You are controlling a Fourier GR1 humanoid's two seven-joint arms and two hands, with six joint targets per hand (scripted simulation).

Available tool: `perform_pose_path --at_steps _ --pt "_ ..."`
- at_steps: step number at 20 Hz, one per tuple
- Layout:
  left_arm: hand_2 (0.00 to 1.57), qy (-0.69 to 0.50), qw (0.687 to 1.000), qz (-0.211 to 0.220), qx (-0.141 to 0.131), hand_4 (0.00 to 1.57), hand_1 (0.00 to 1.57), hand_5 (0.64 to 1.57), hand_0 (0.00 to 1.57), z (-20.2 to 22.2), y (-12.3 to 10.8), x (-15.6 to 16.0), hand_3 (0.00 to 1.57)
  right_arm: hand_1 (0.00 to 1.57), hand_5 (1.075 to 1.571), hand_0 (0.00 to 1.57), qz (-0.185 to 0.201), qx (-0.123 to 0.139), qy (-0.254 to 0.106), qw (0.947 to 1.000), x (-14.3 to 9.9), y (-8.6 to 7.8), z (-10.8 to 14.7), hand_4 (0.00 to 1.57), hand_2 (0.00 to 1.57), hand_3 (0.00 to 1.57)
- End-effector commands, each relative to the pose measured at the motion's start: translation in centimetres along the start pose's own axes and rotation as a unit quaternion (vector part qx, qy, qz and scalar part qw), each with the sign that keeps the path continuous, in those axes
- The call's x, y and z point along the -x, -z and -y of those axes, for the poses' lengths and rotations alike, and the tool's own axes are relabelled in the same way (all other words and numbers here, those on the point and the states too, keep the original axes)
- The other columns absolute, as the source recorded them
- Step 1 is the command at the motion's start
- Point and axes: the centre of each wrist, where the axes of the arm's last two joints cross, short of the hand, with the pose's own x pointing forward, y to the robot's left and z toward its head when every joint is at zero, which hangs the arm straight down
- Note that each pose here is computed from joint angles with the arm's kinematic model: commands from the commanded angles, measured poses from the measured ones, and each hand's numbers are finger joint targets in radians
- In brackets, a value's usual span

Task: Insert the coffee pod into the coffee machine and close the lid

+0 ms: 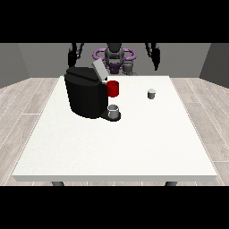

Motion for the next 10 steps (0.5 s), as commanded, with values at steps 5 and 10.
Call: perform_pose_path --at_steps 5,10 --pt "0.00 -0.018 0.994 0.000 0.104 0.66 0.00 1.571 0.00 -1.5 -1.3 -0.5 0.00 0.00 1.571 0.00 -0.018 0.007 0.040 0.9990 2.7 -2.0 1.2 0.33 0.00 0.00" --pt "0.00 0.057 0.993 -0.003 0.102 0.55 0.00 1.571 0.00 -3.6 -0.5 1.0 0.00 0.00 1.571 0.00 0.054 0.028 0.094 0.9938 0.6 -0.5 -1.1 0.32 0.00 0.00"
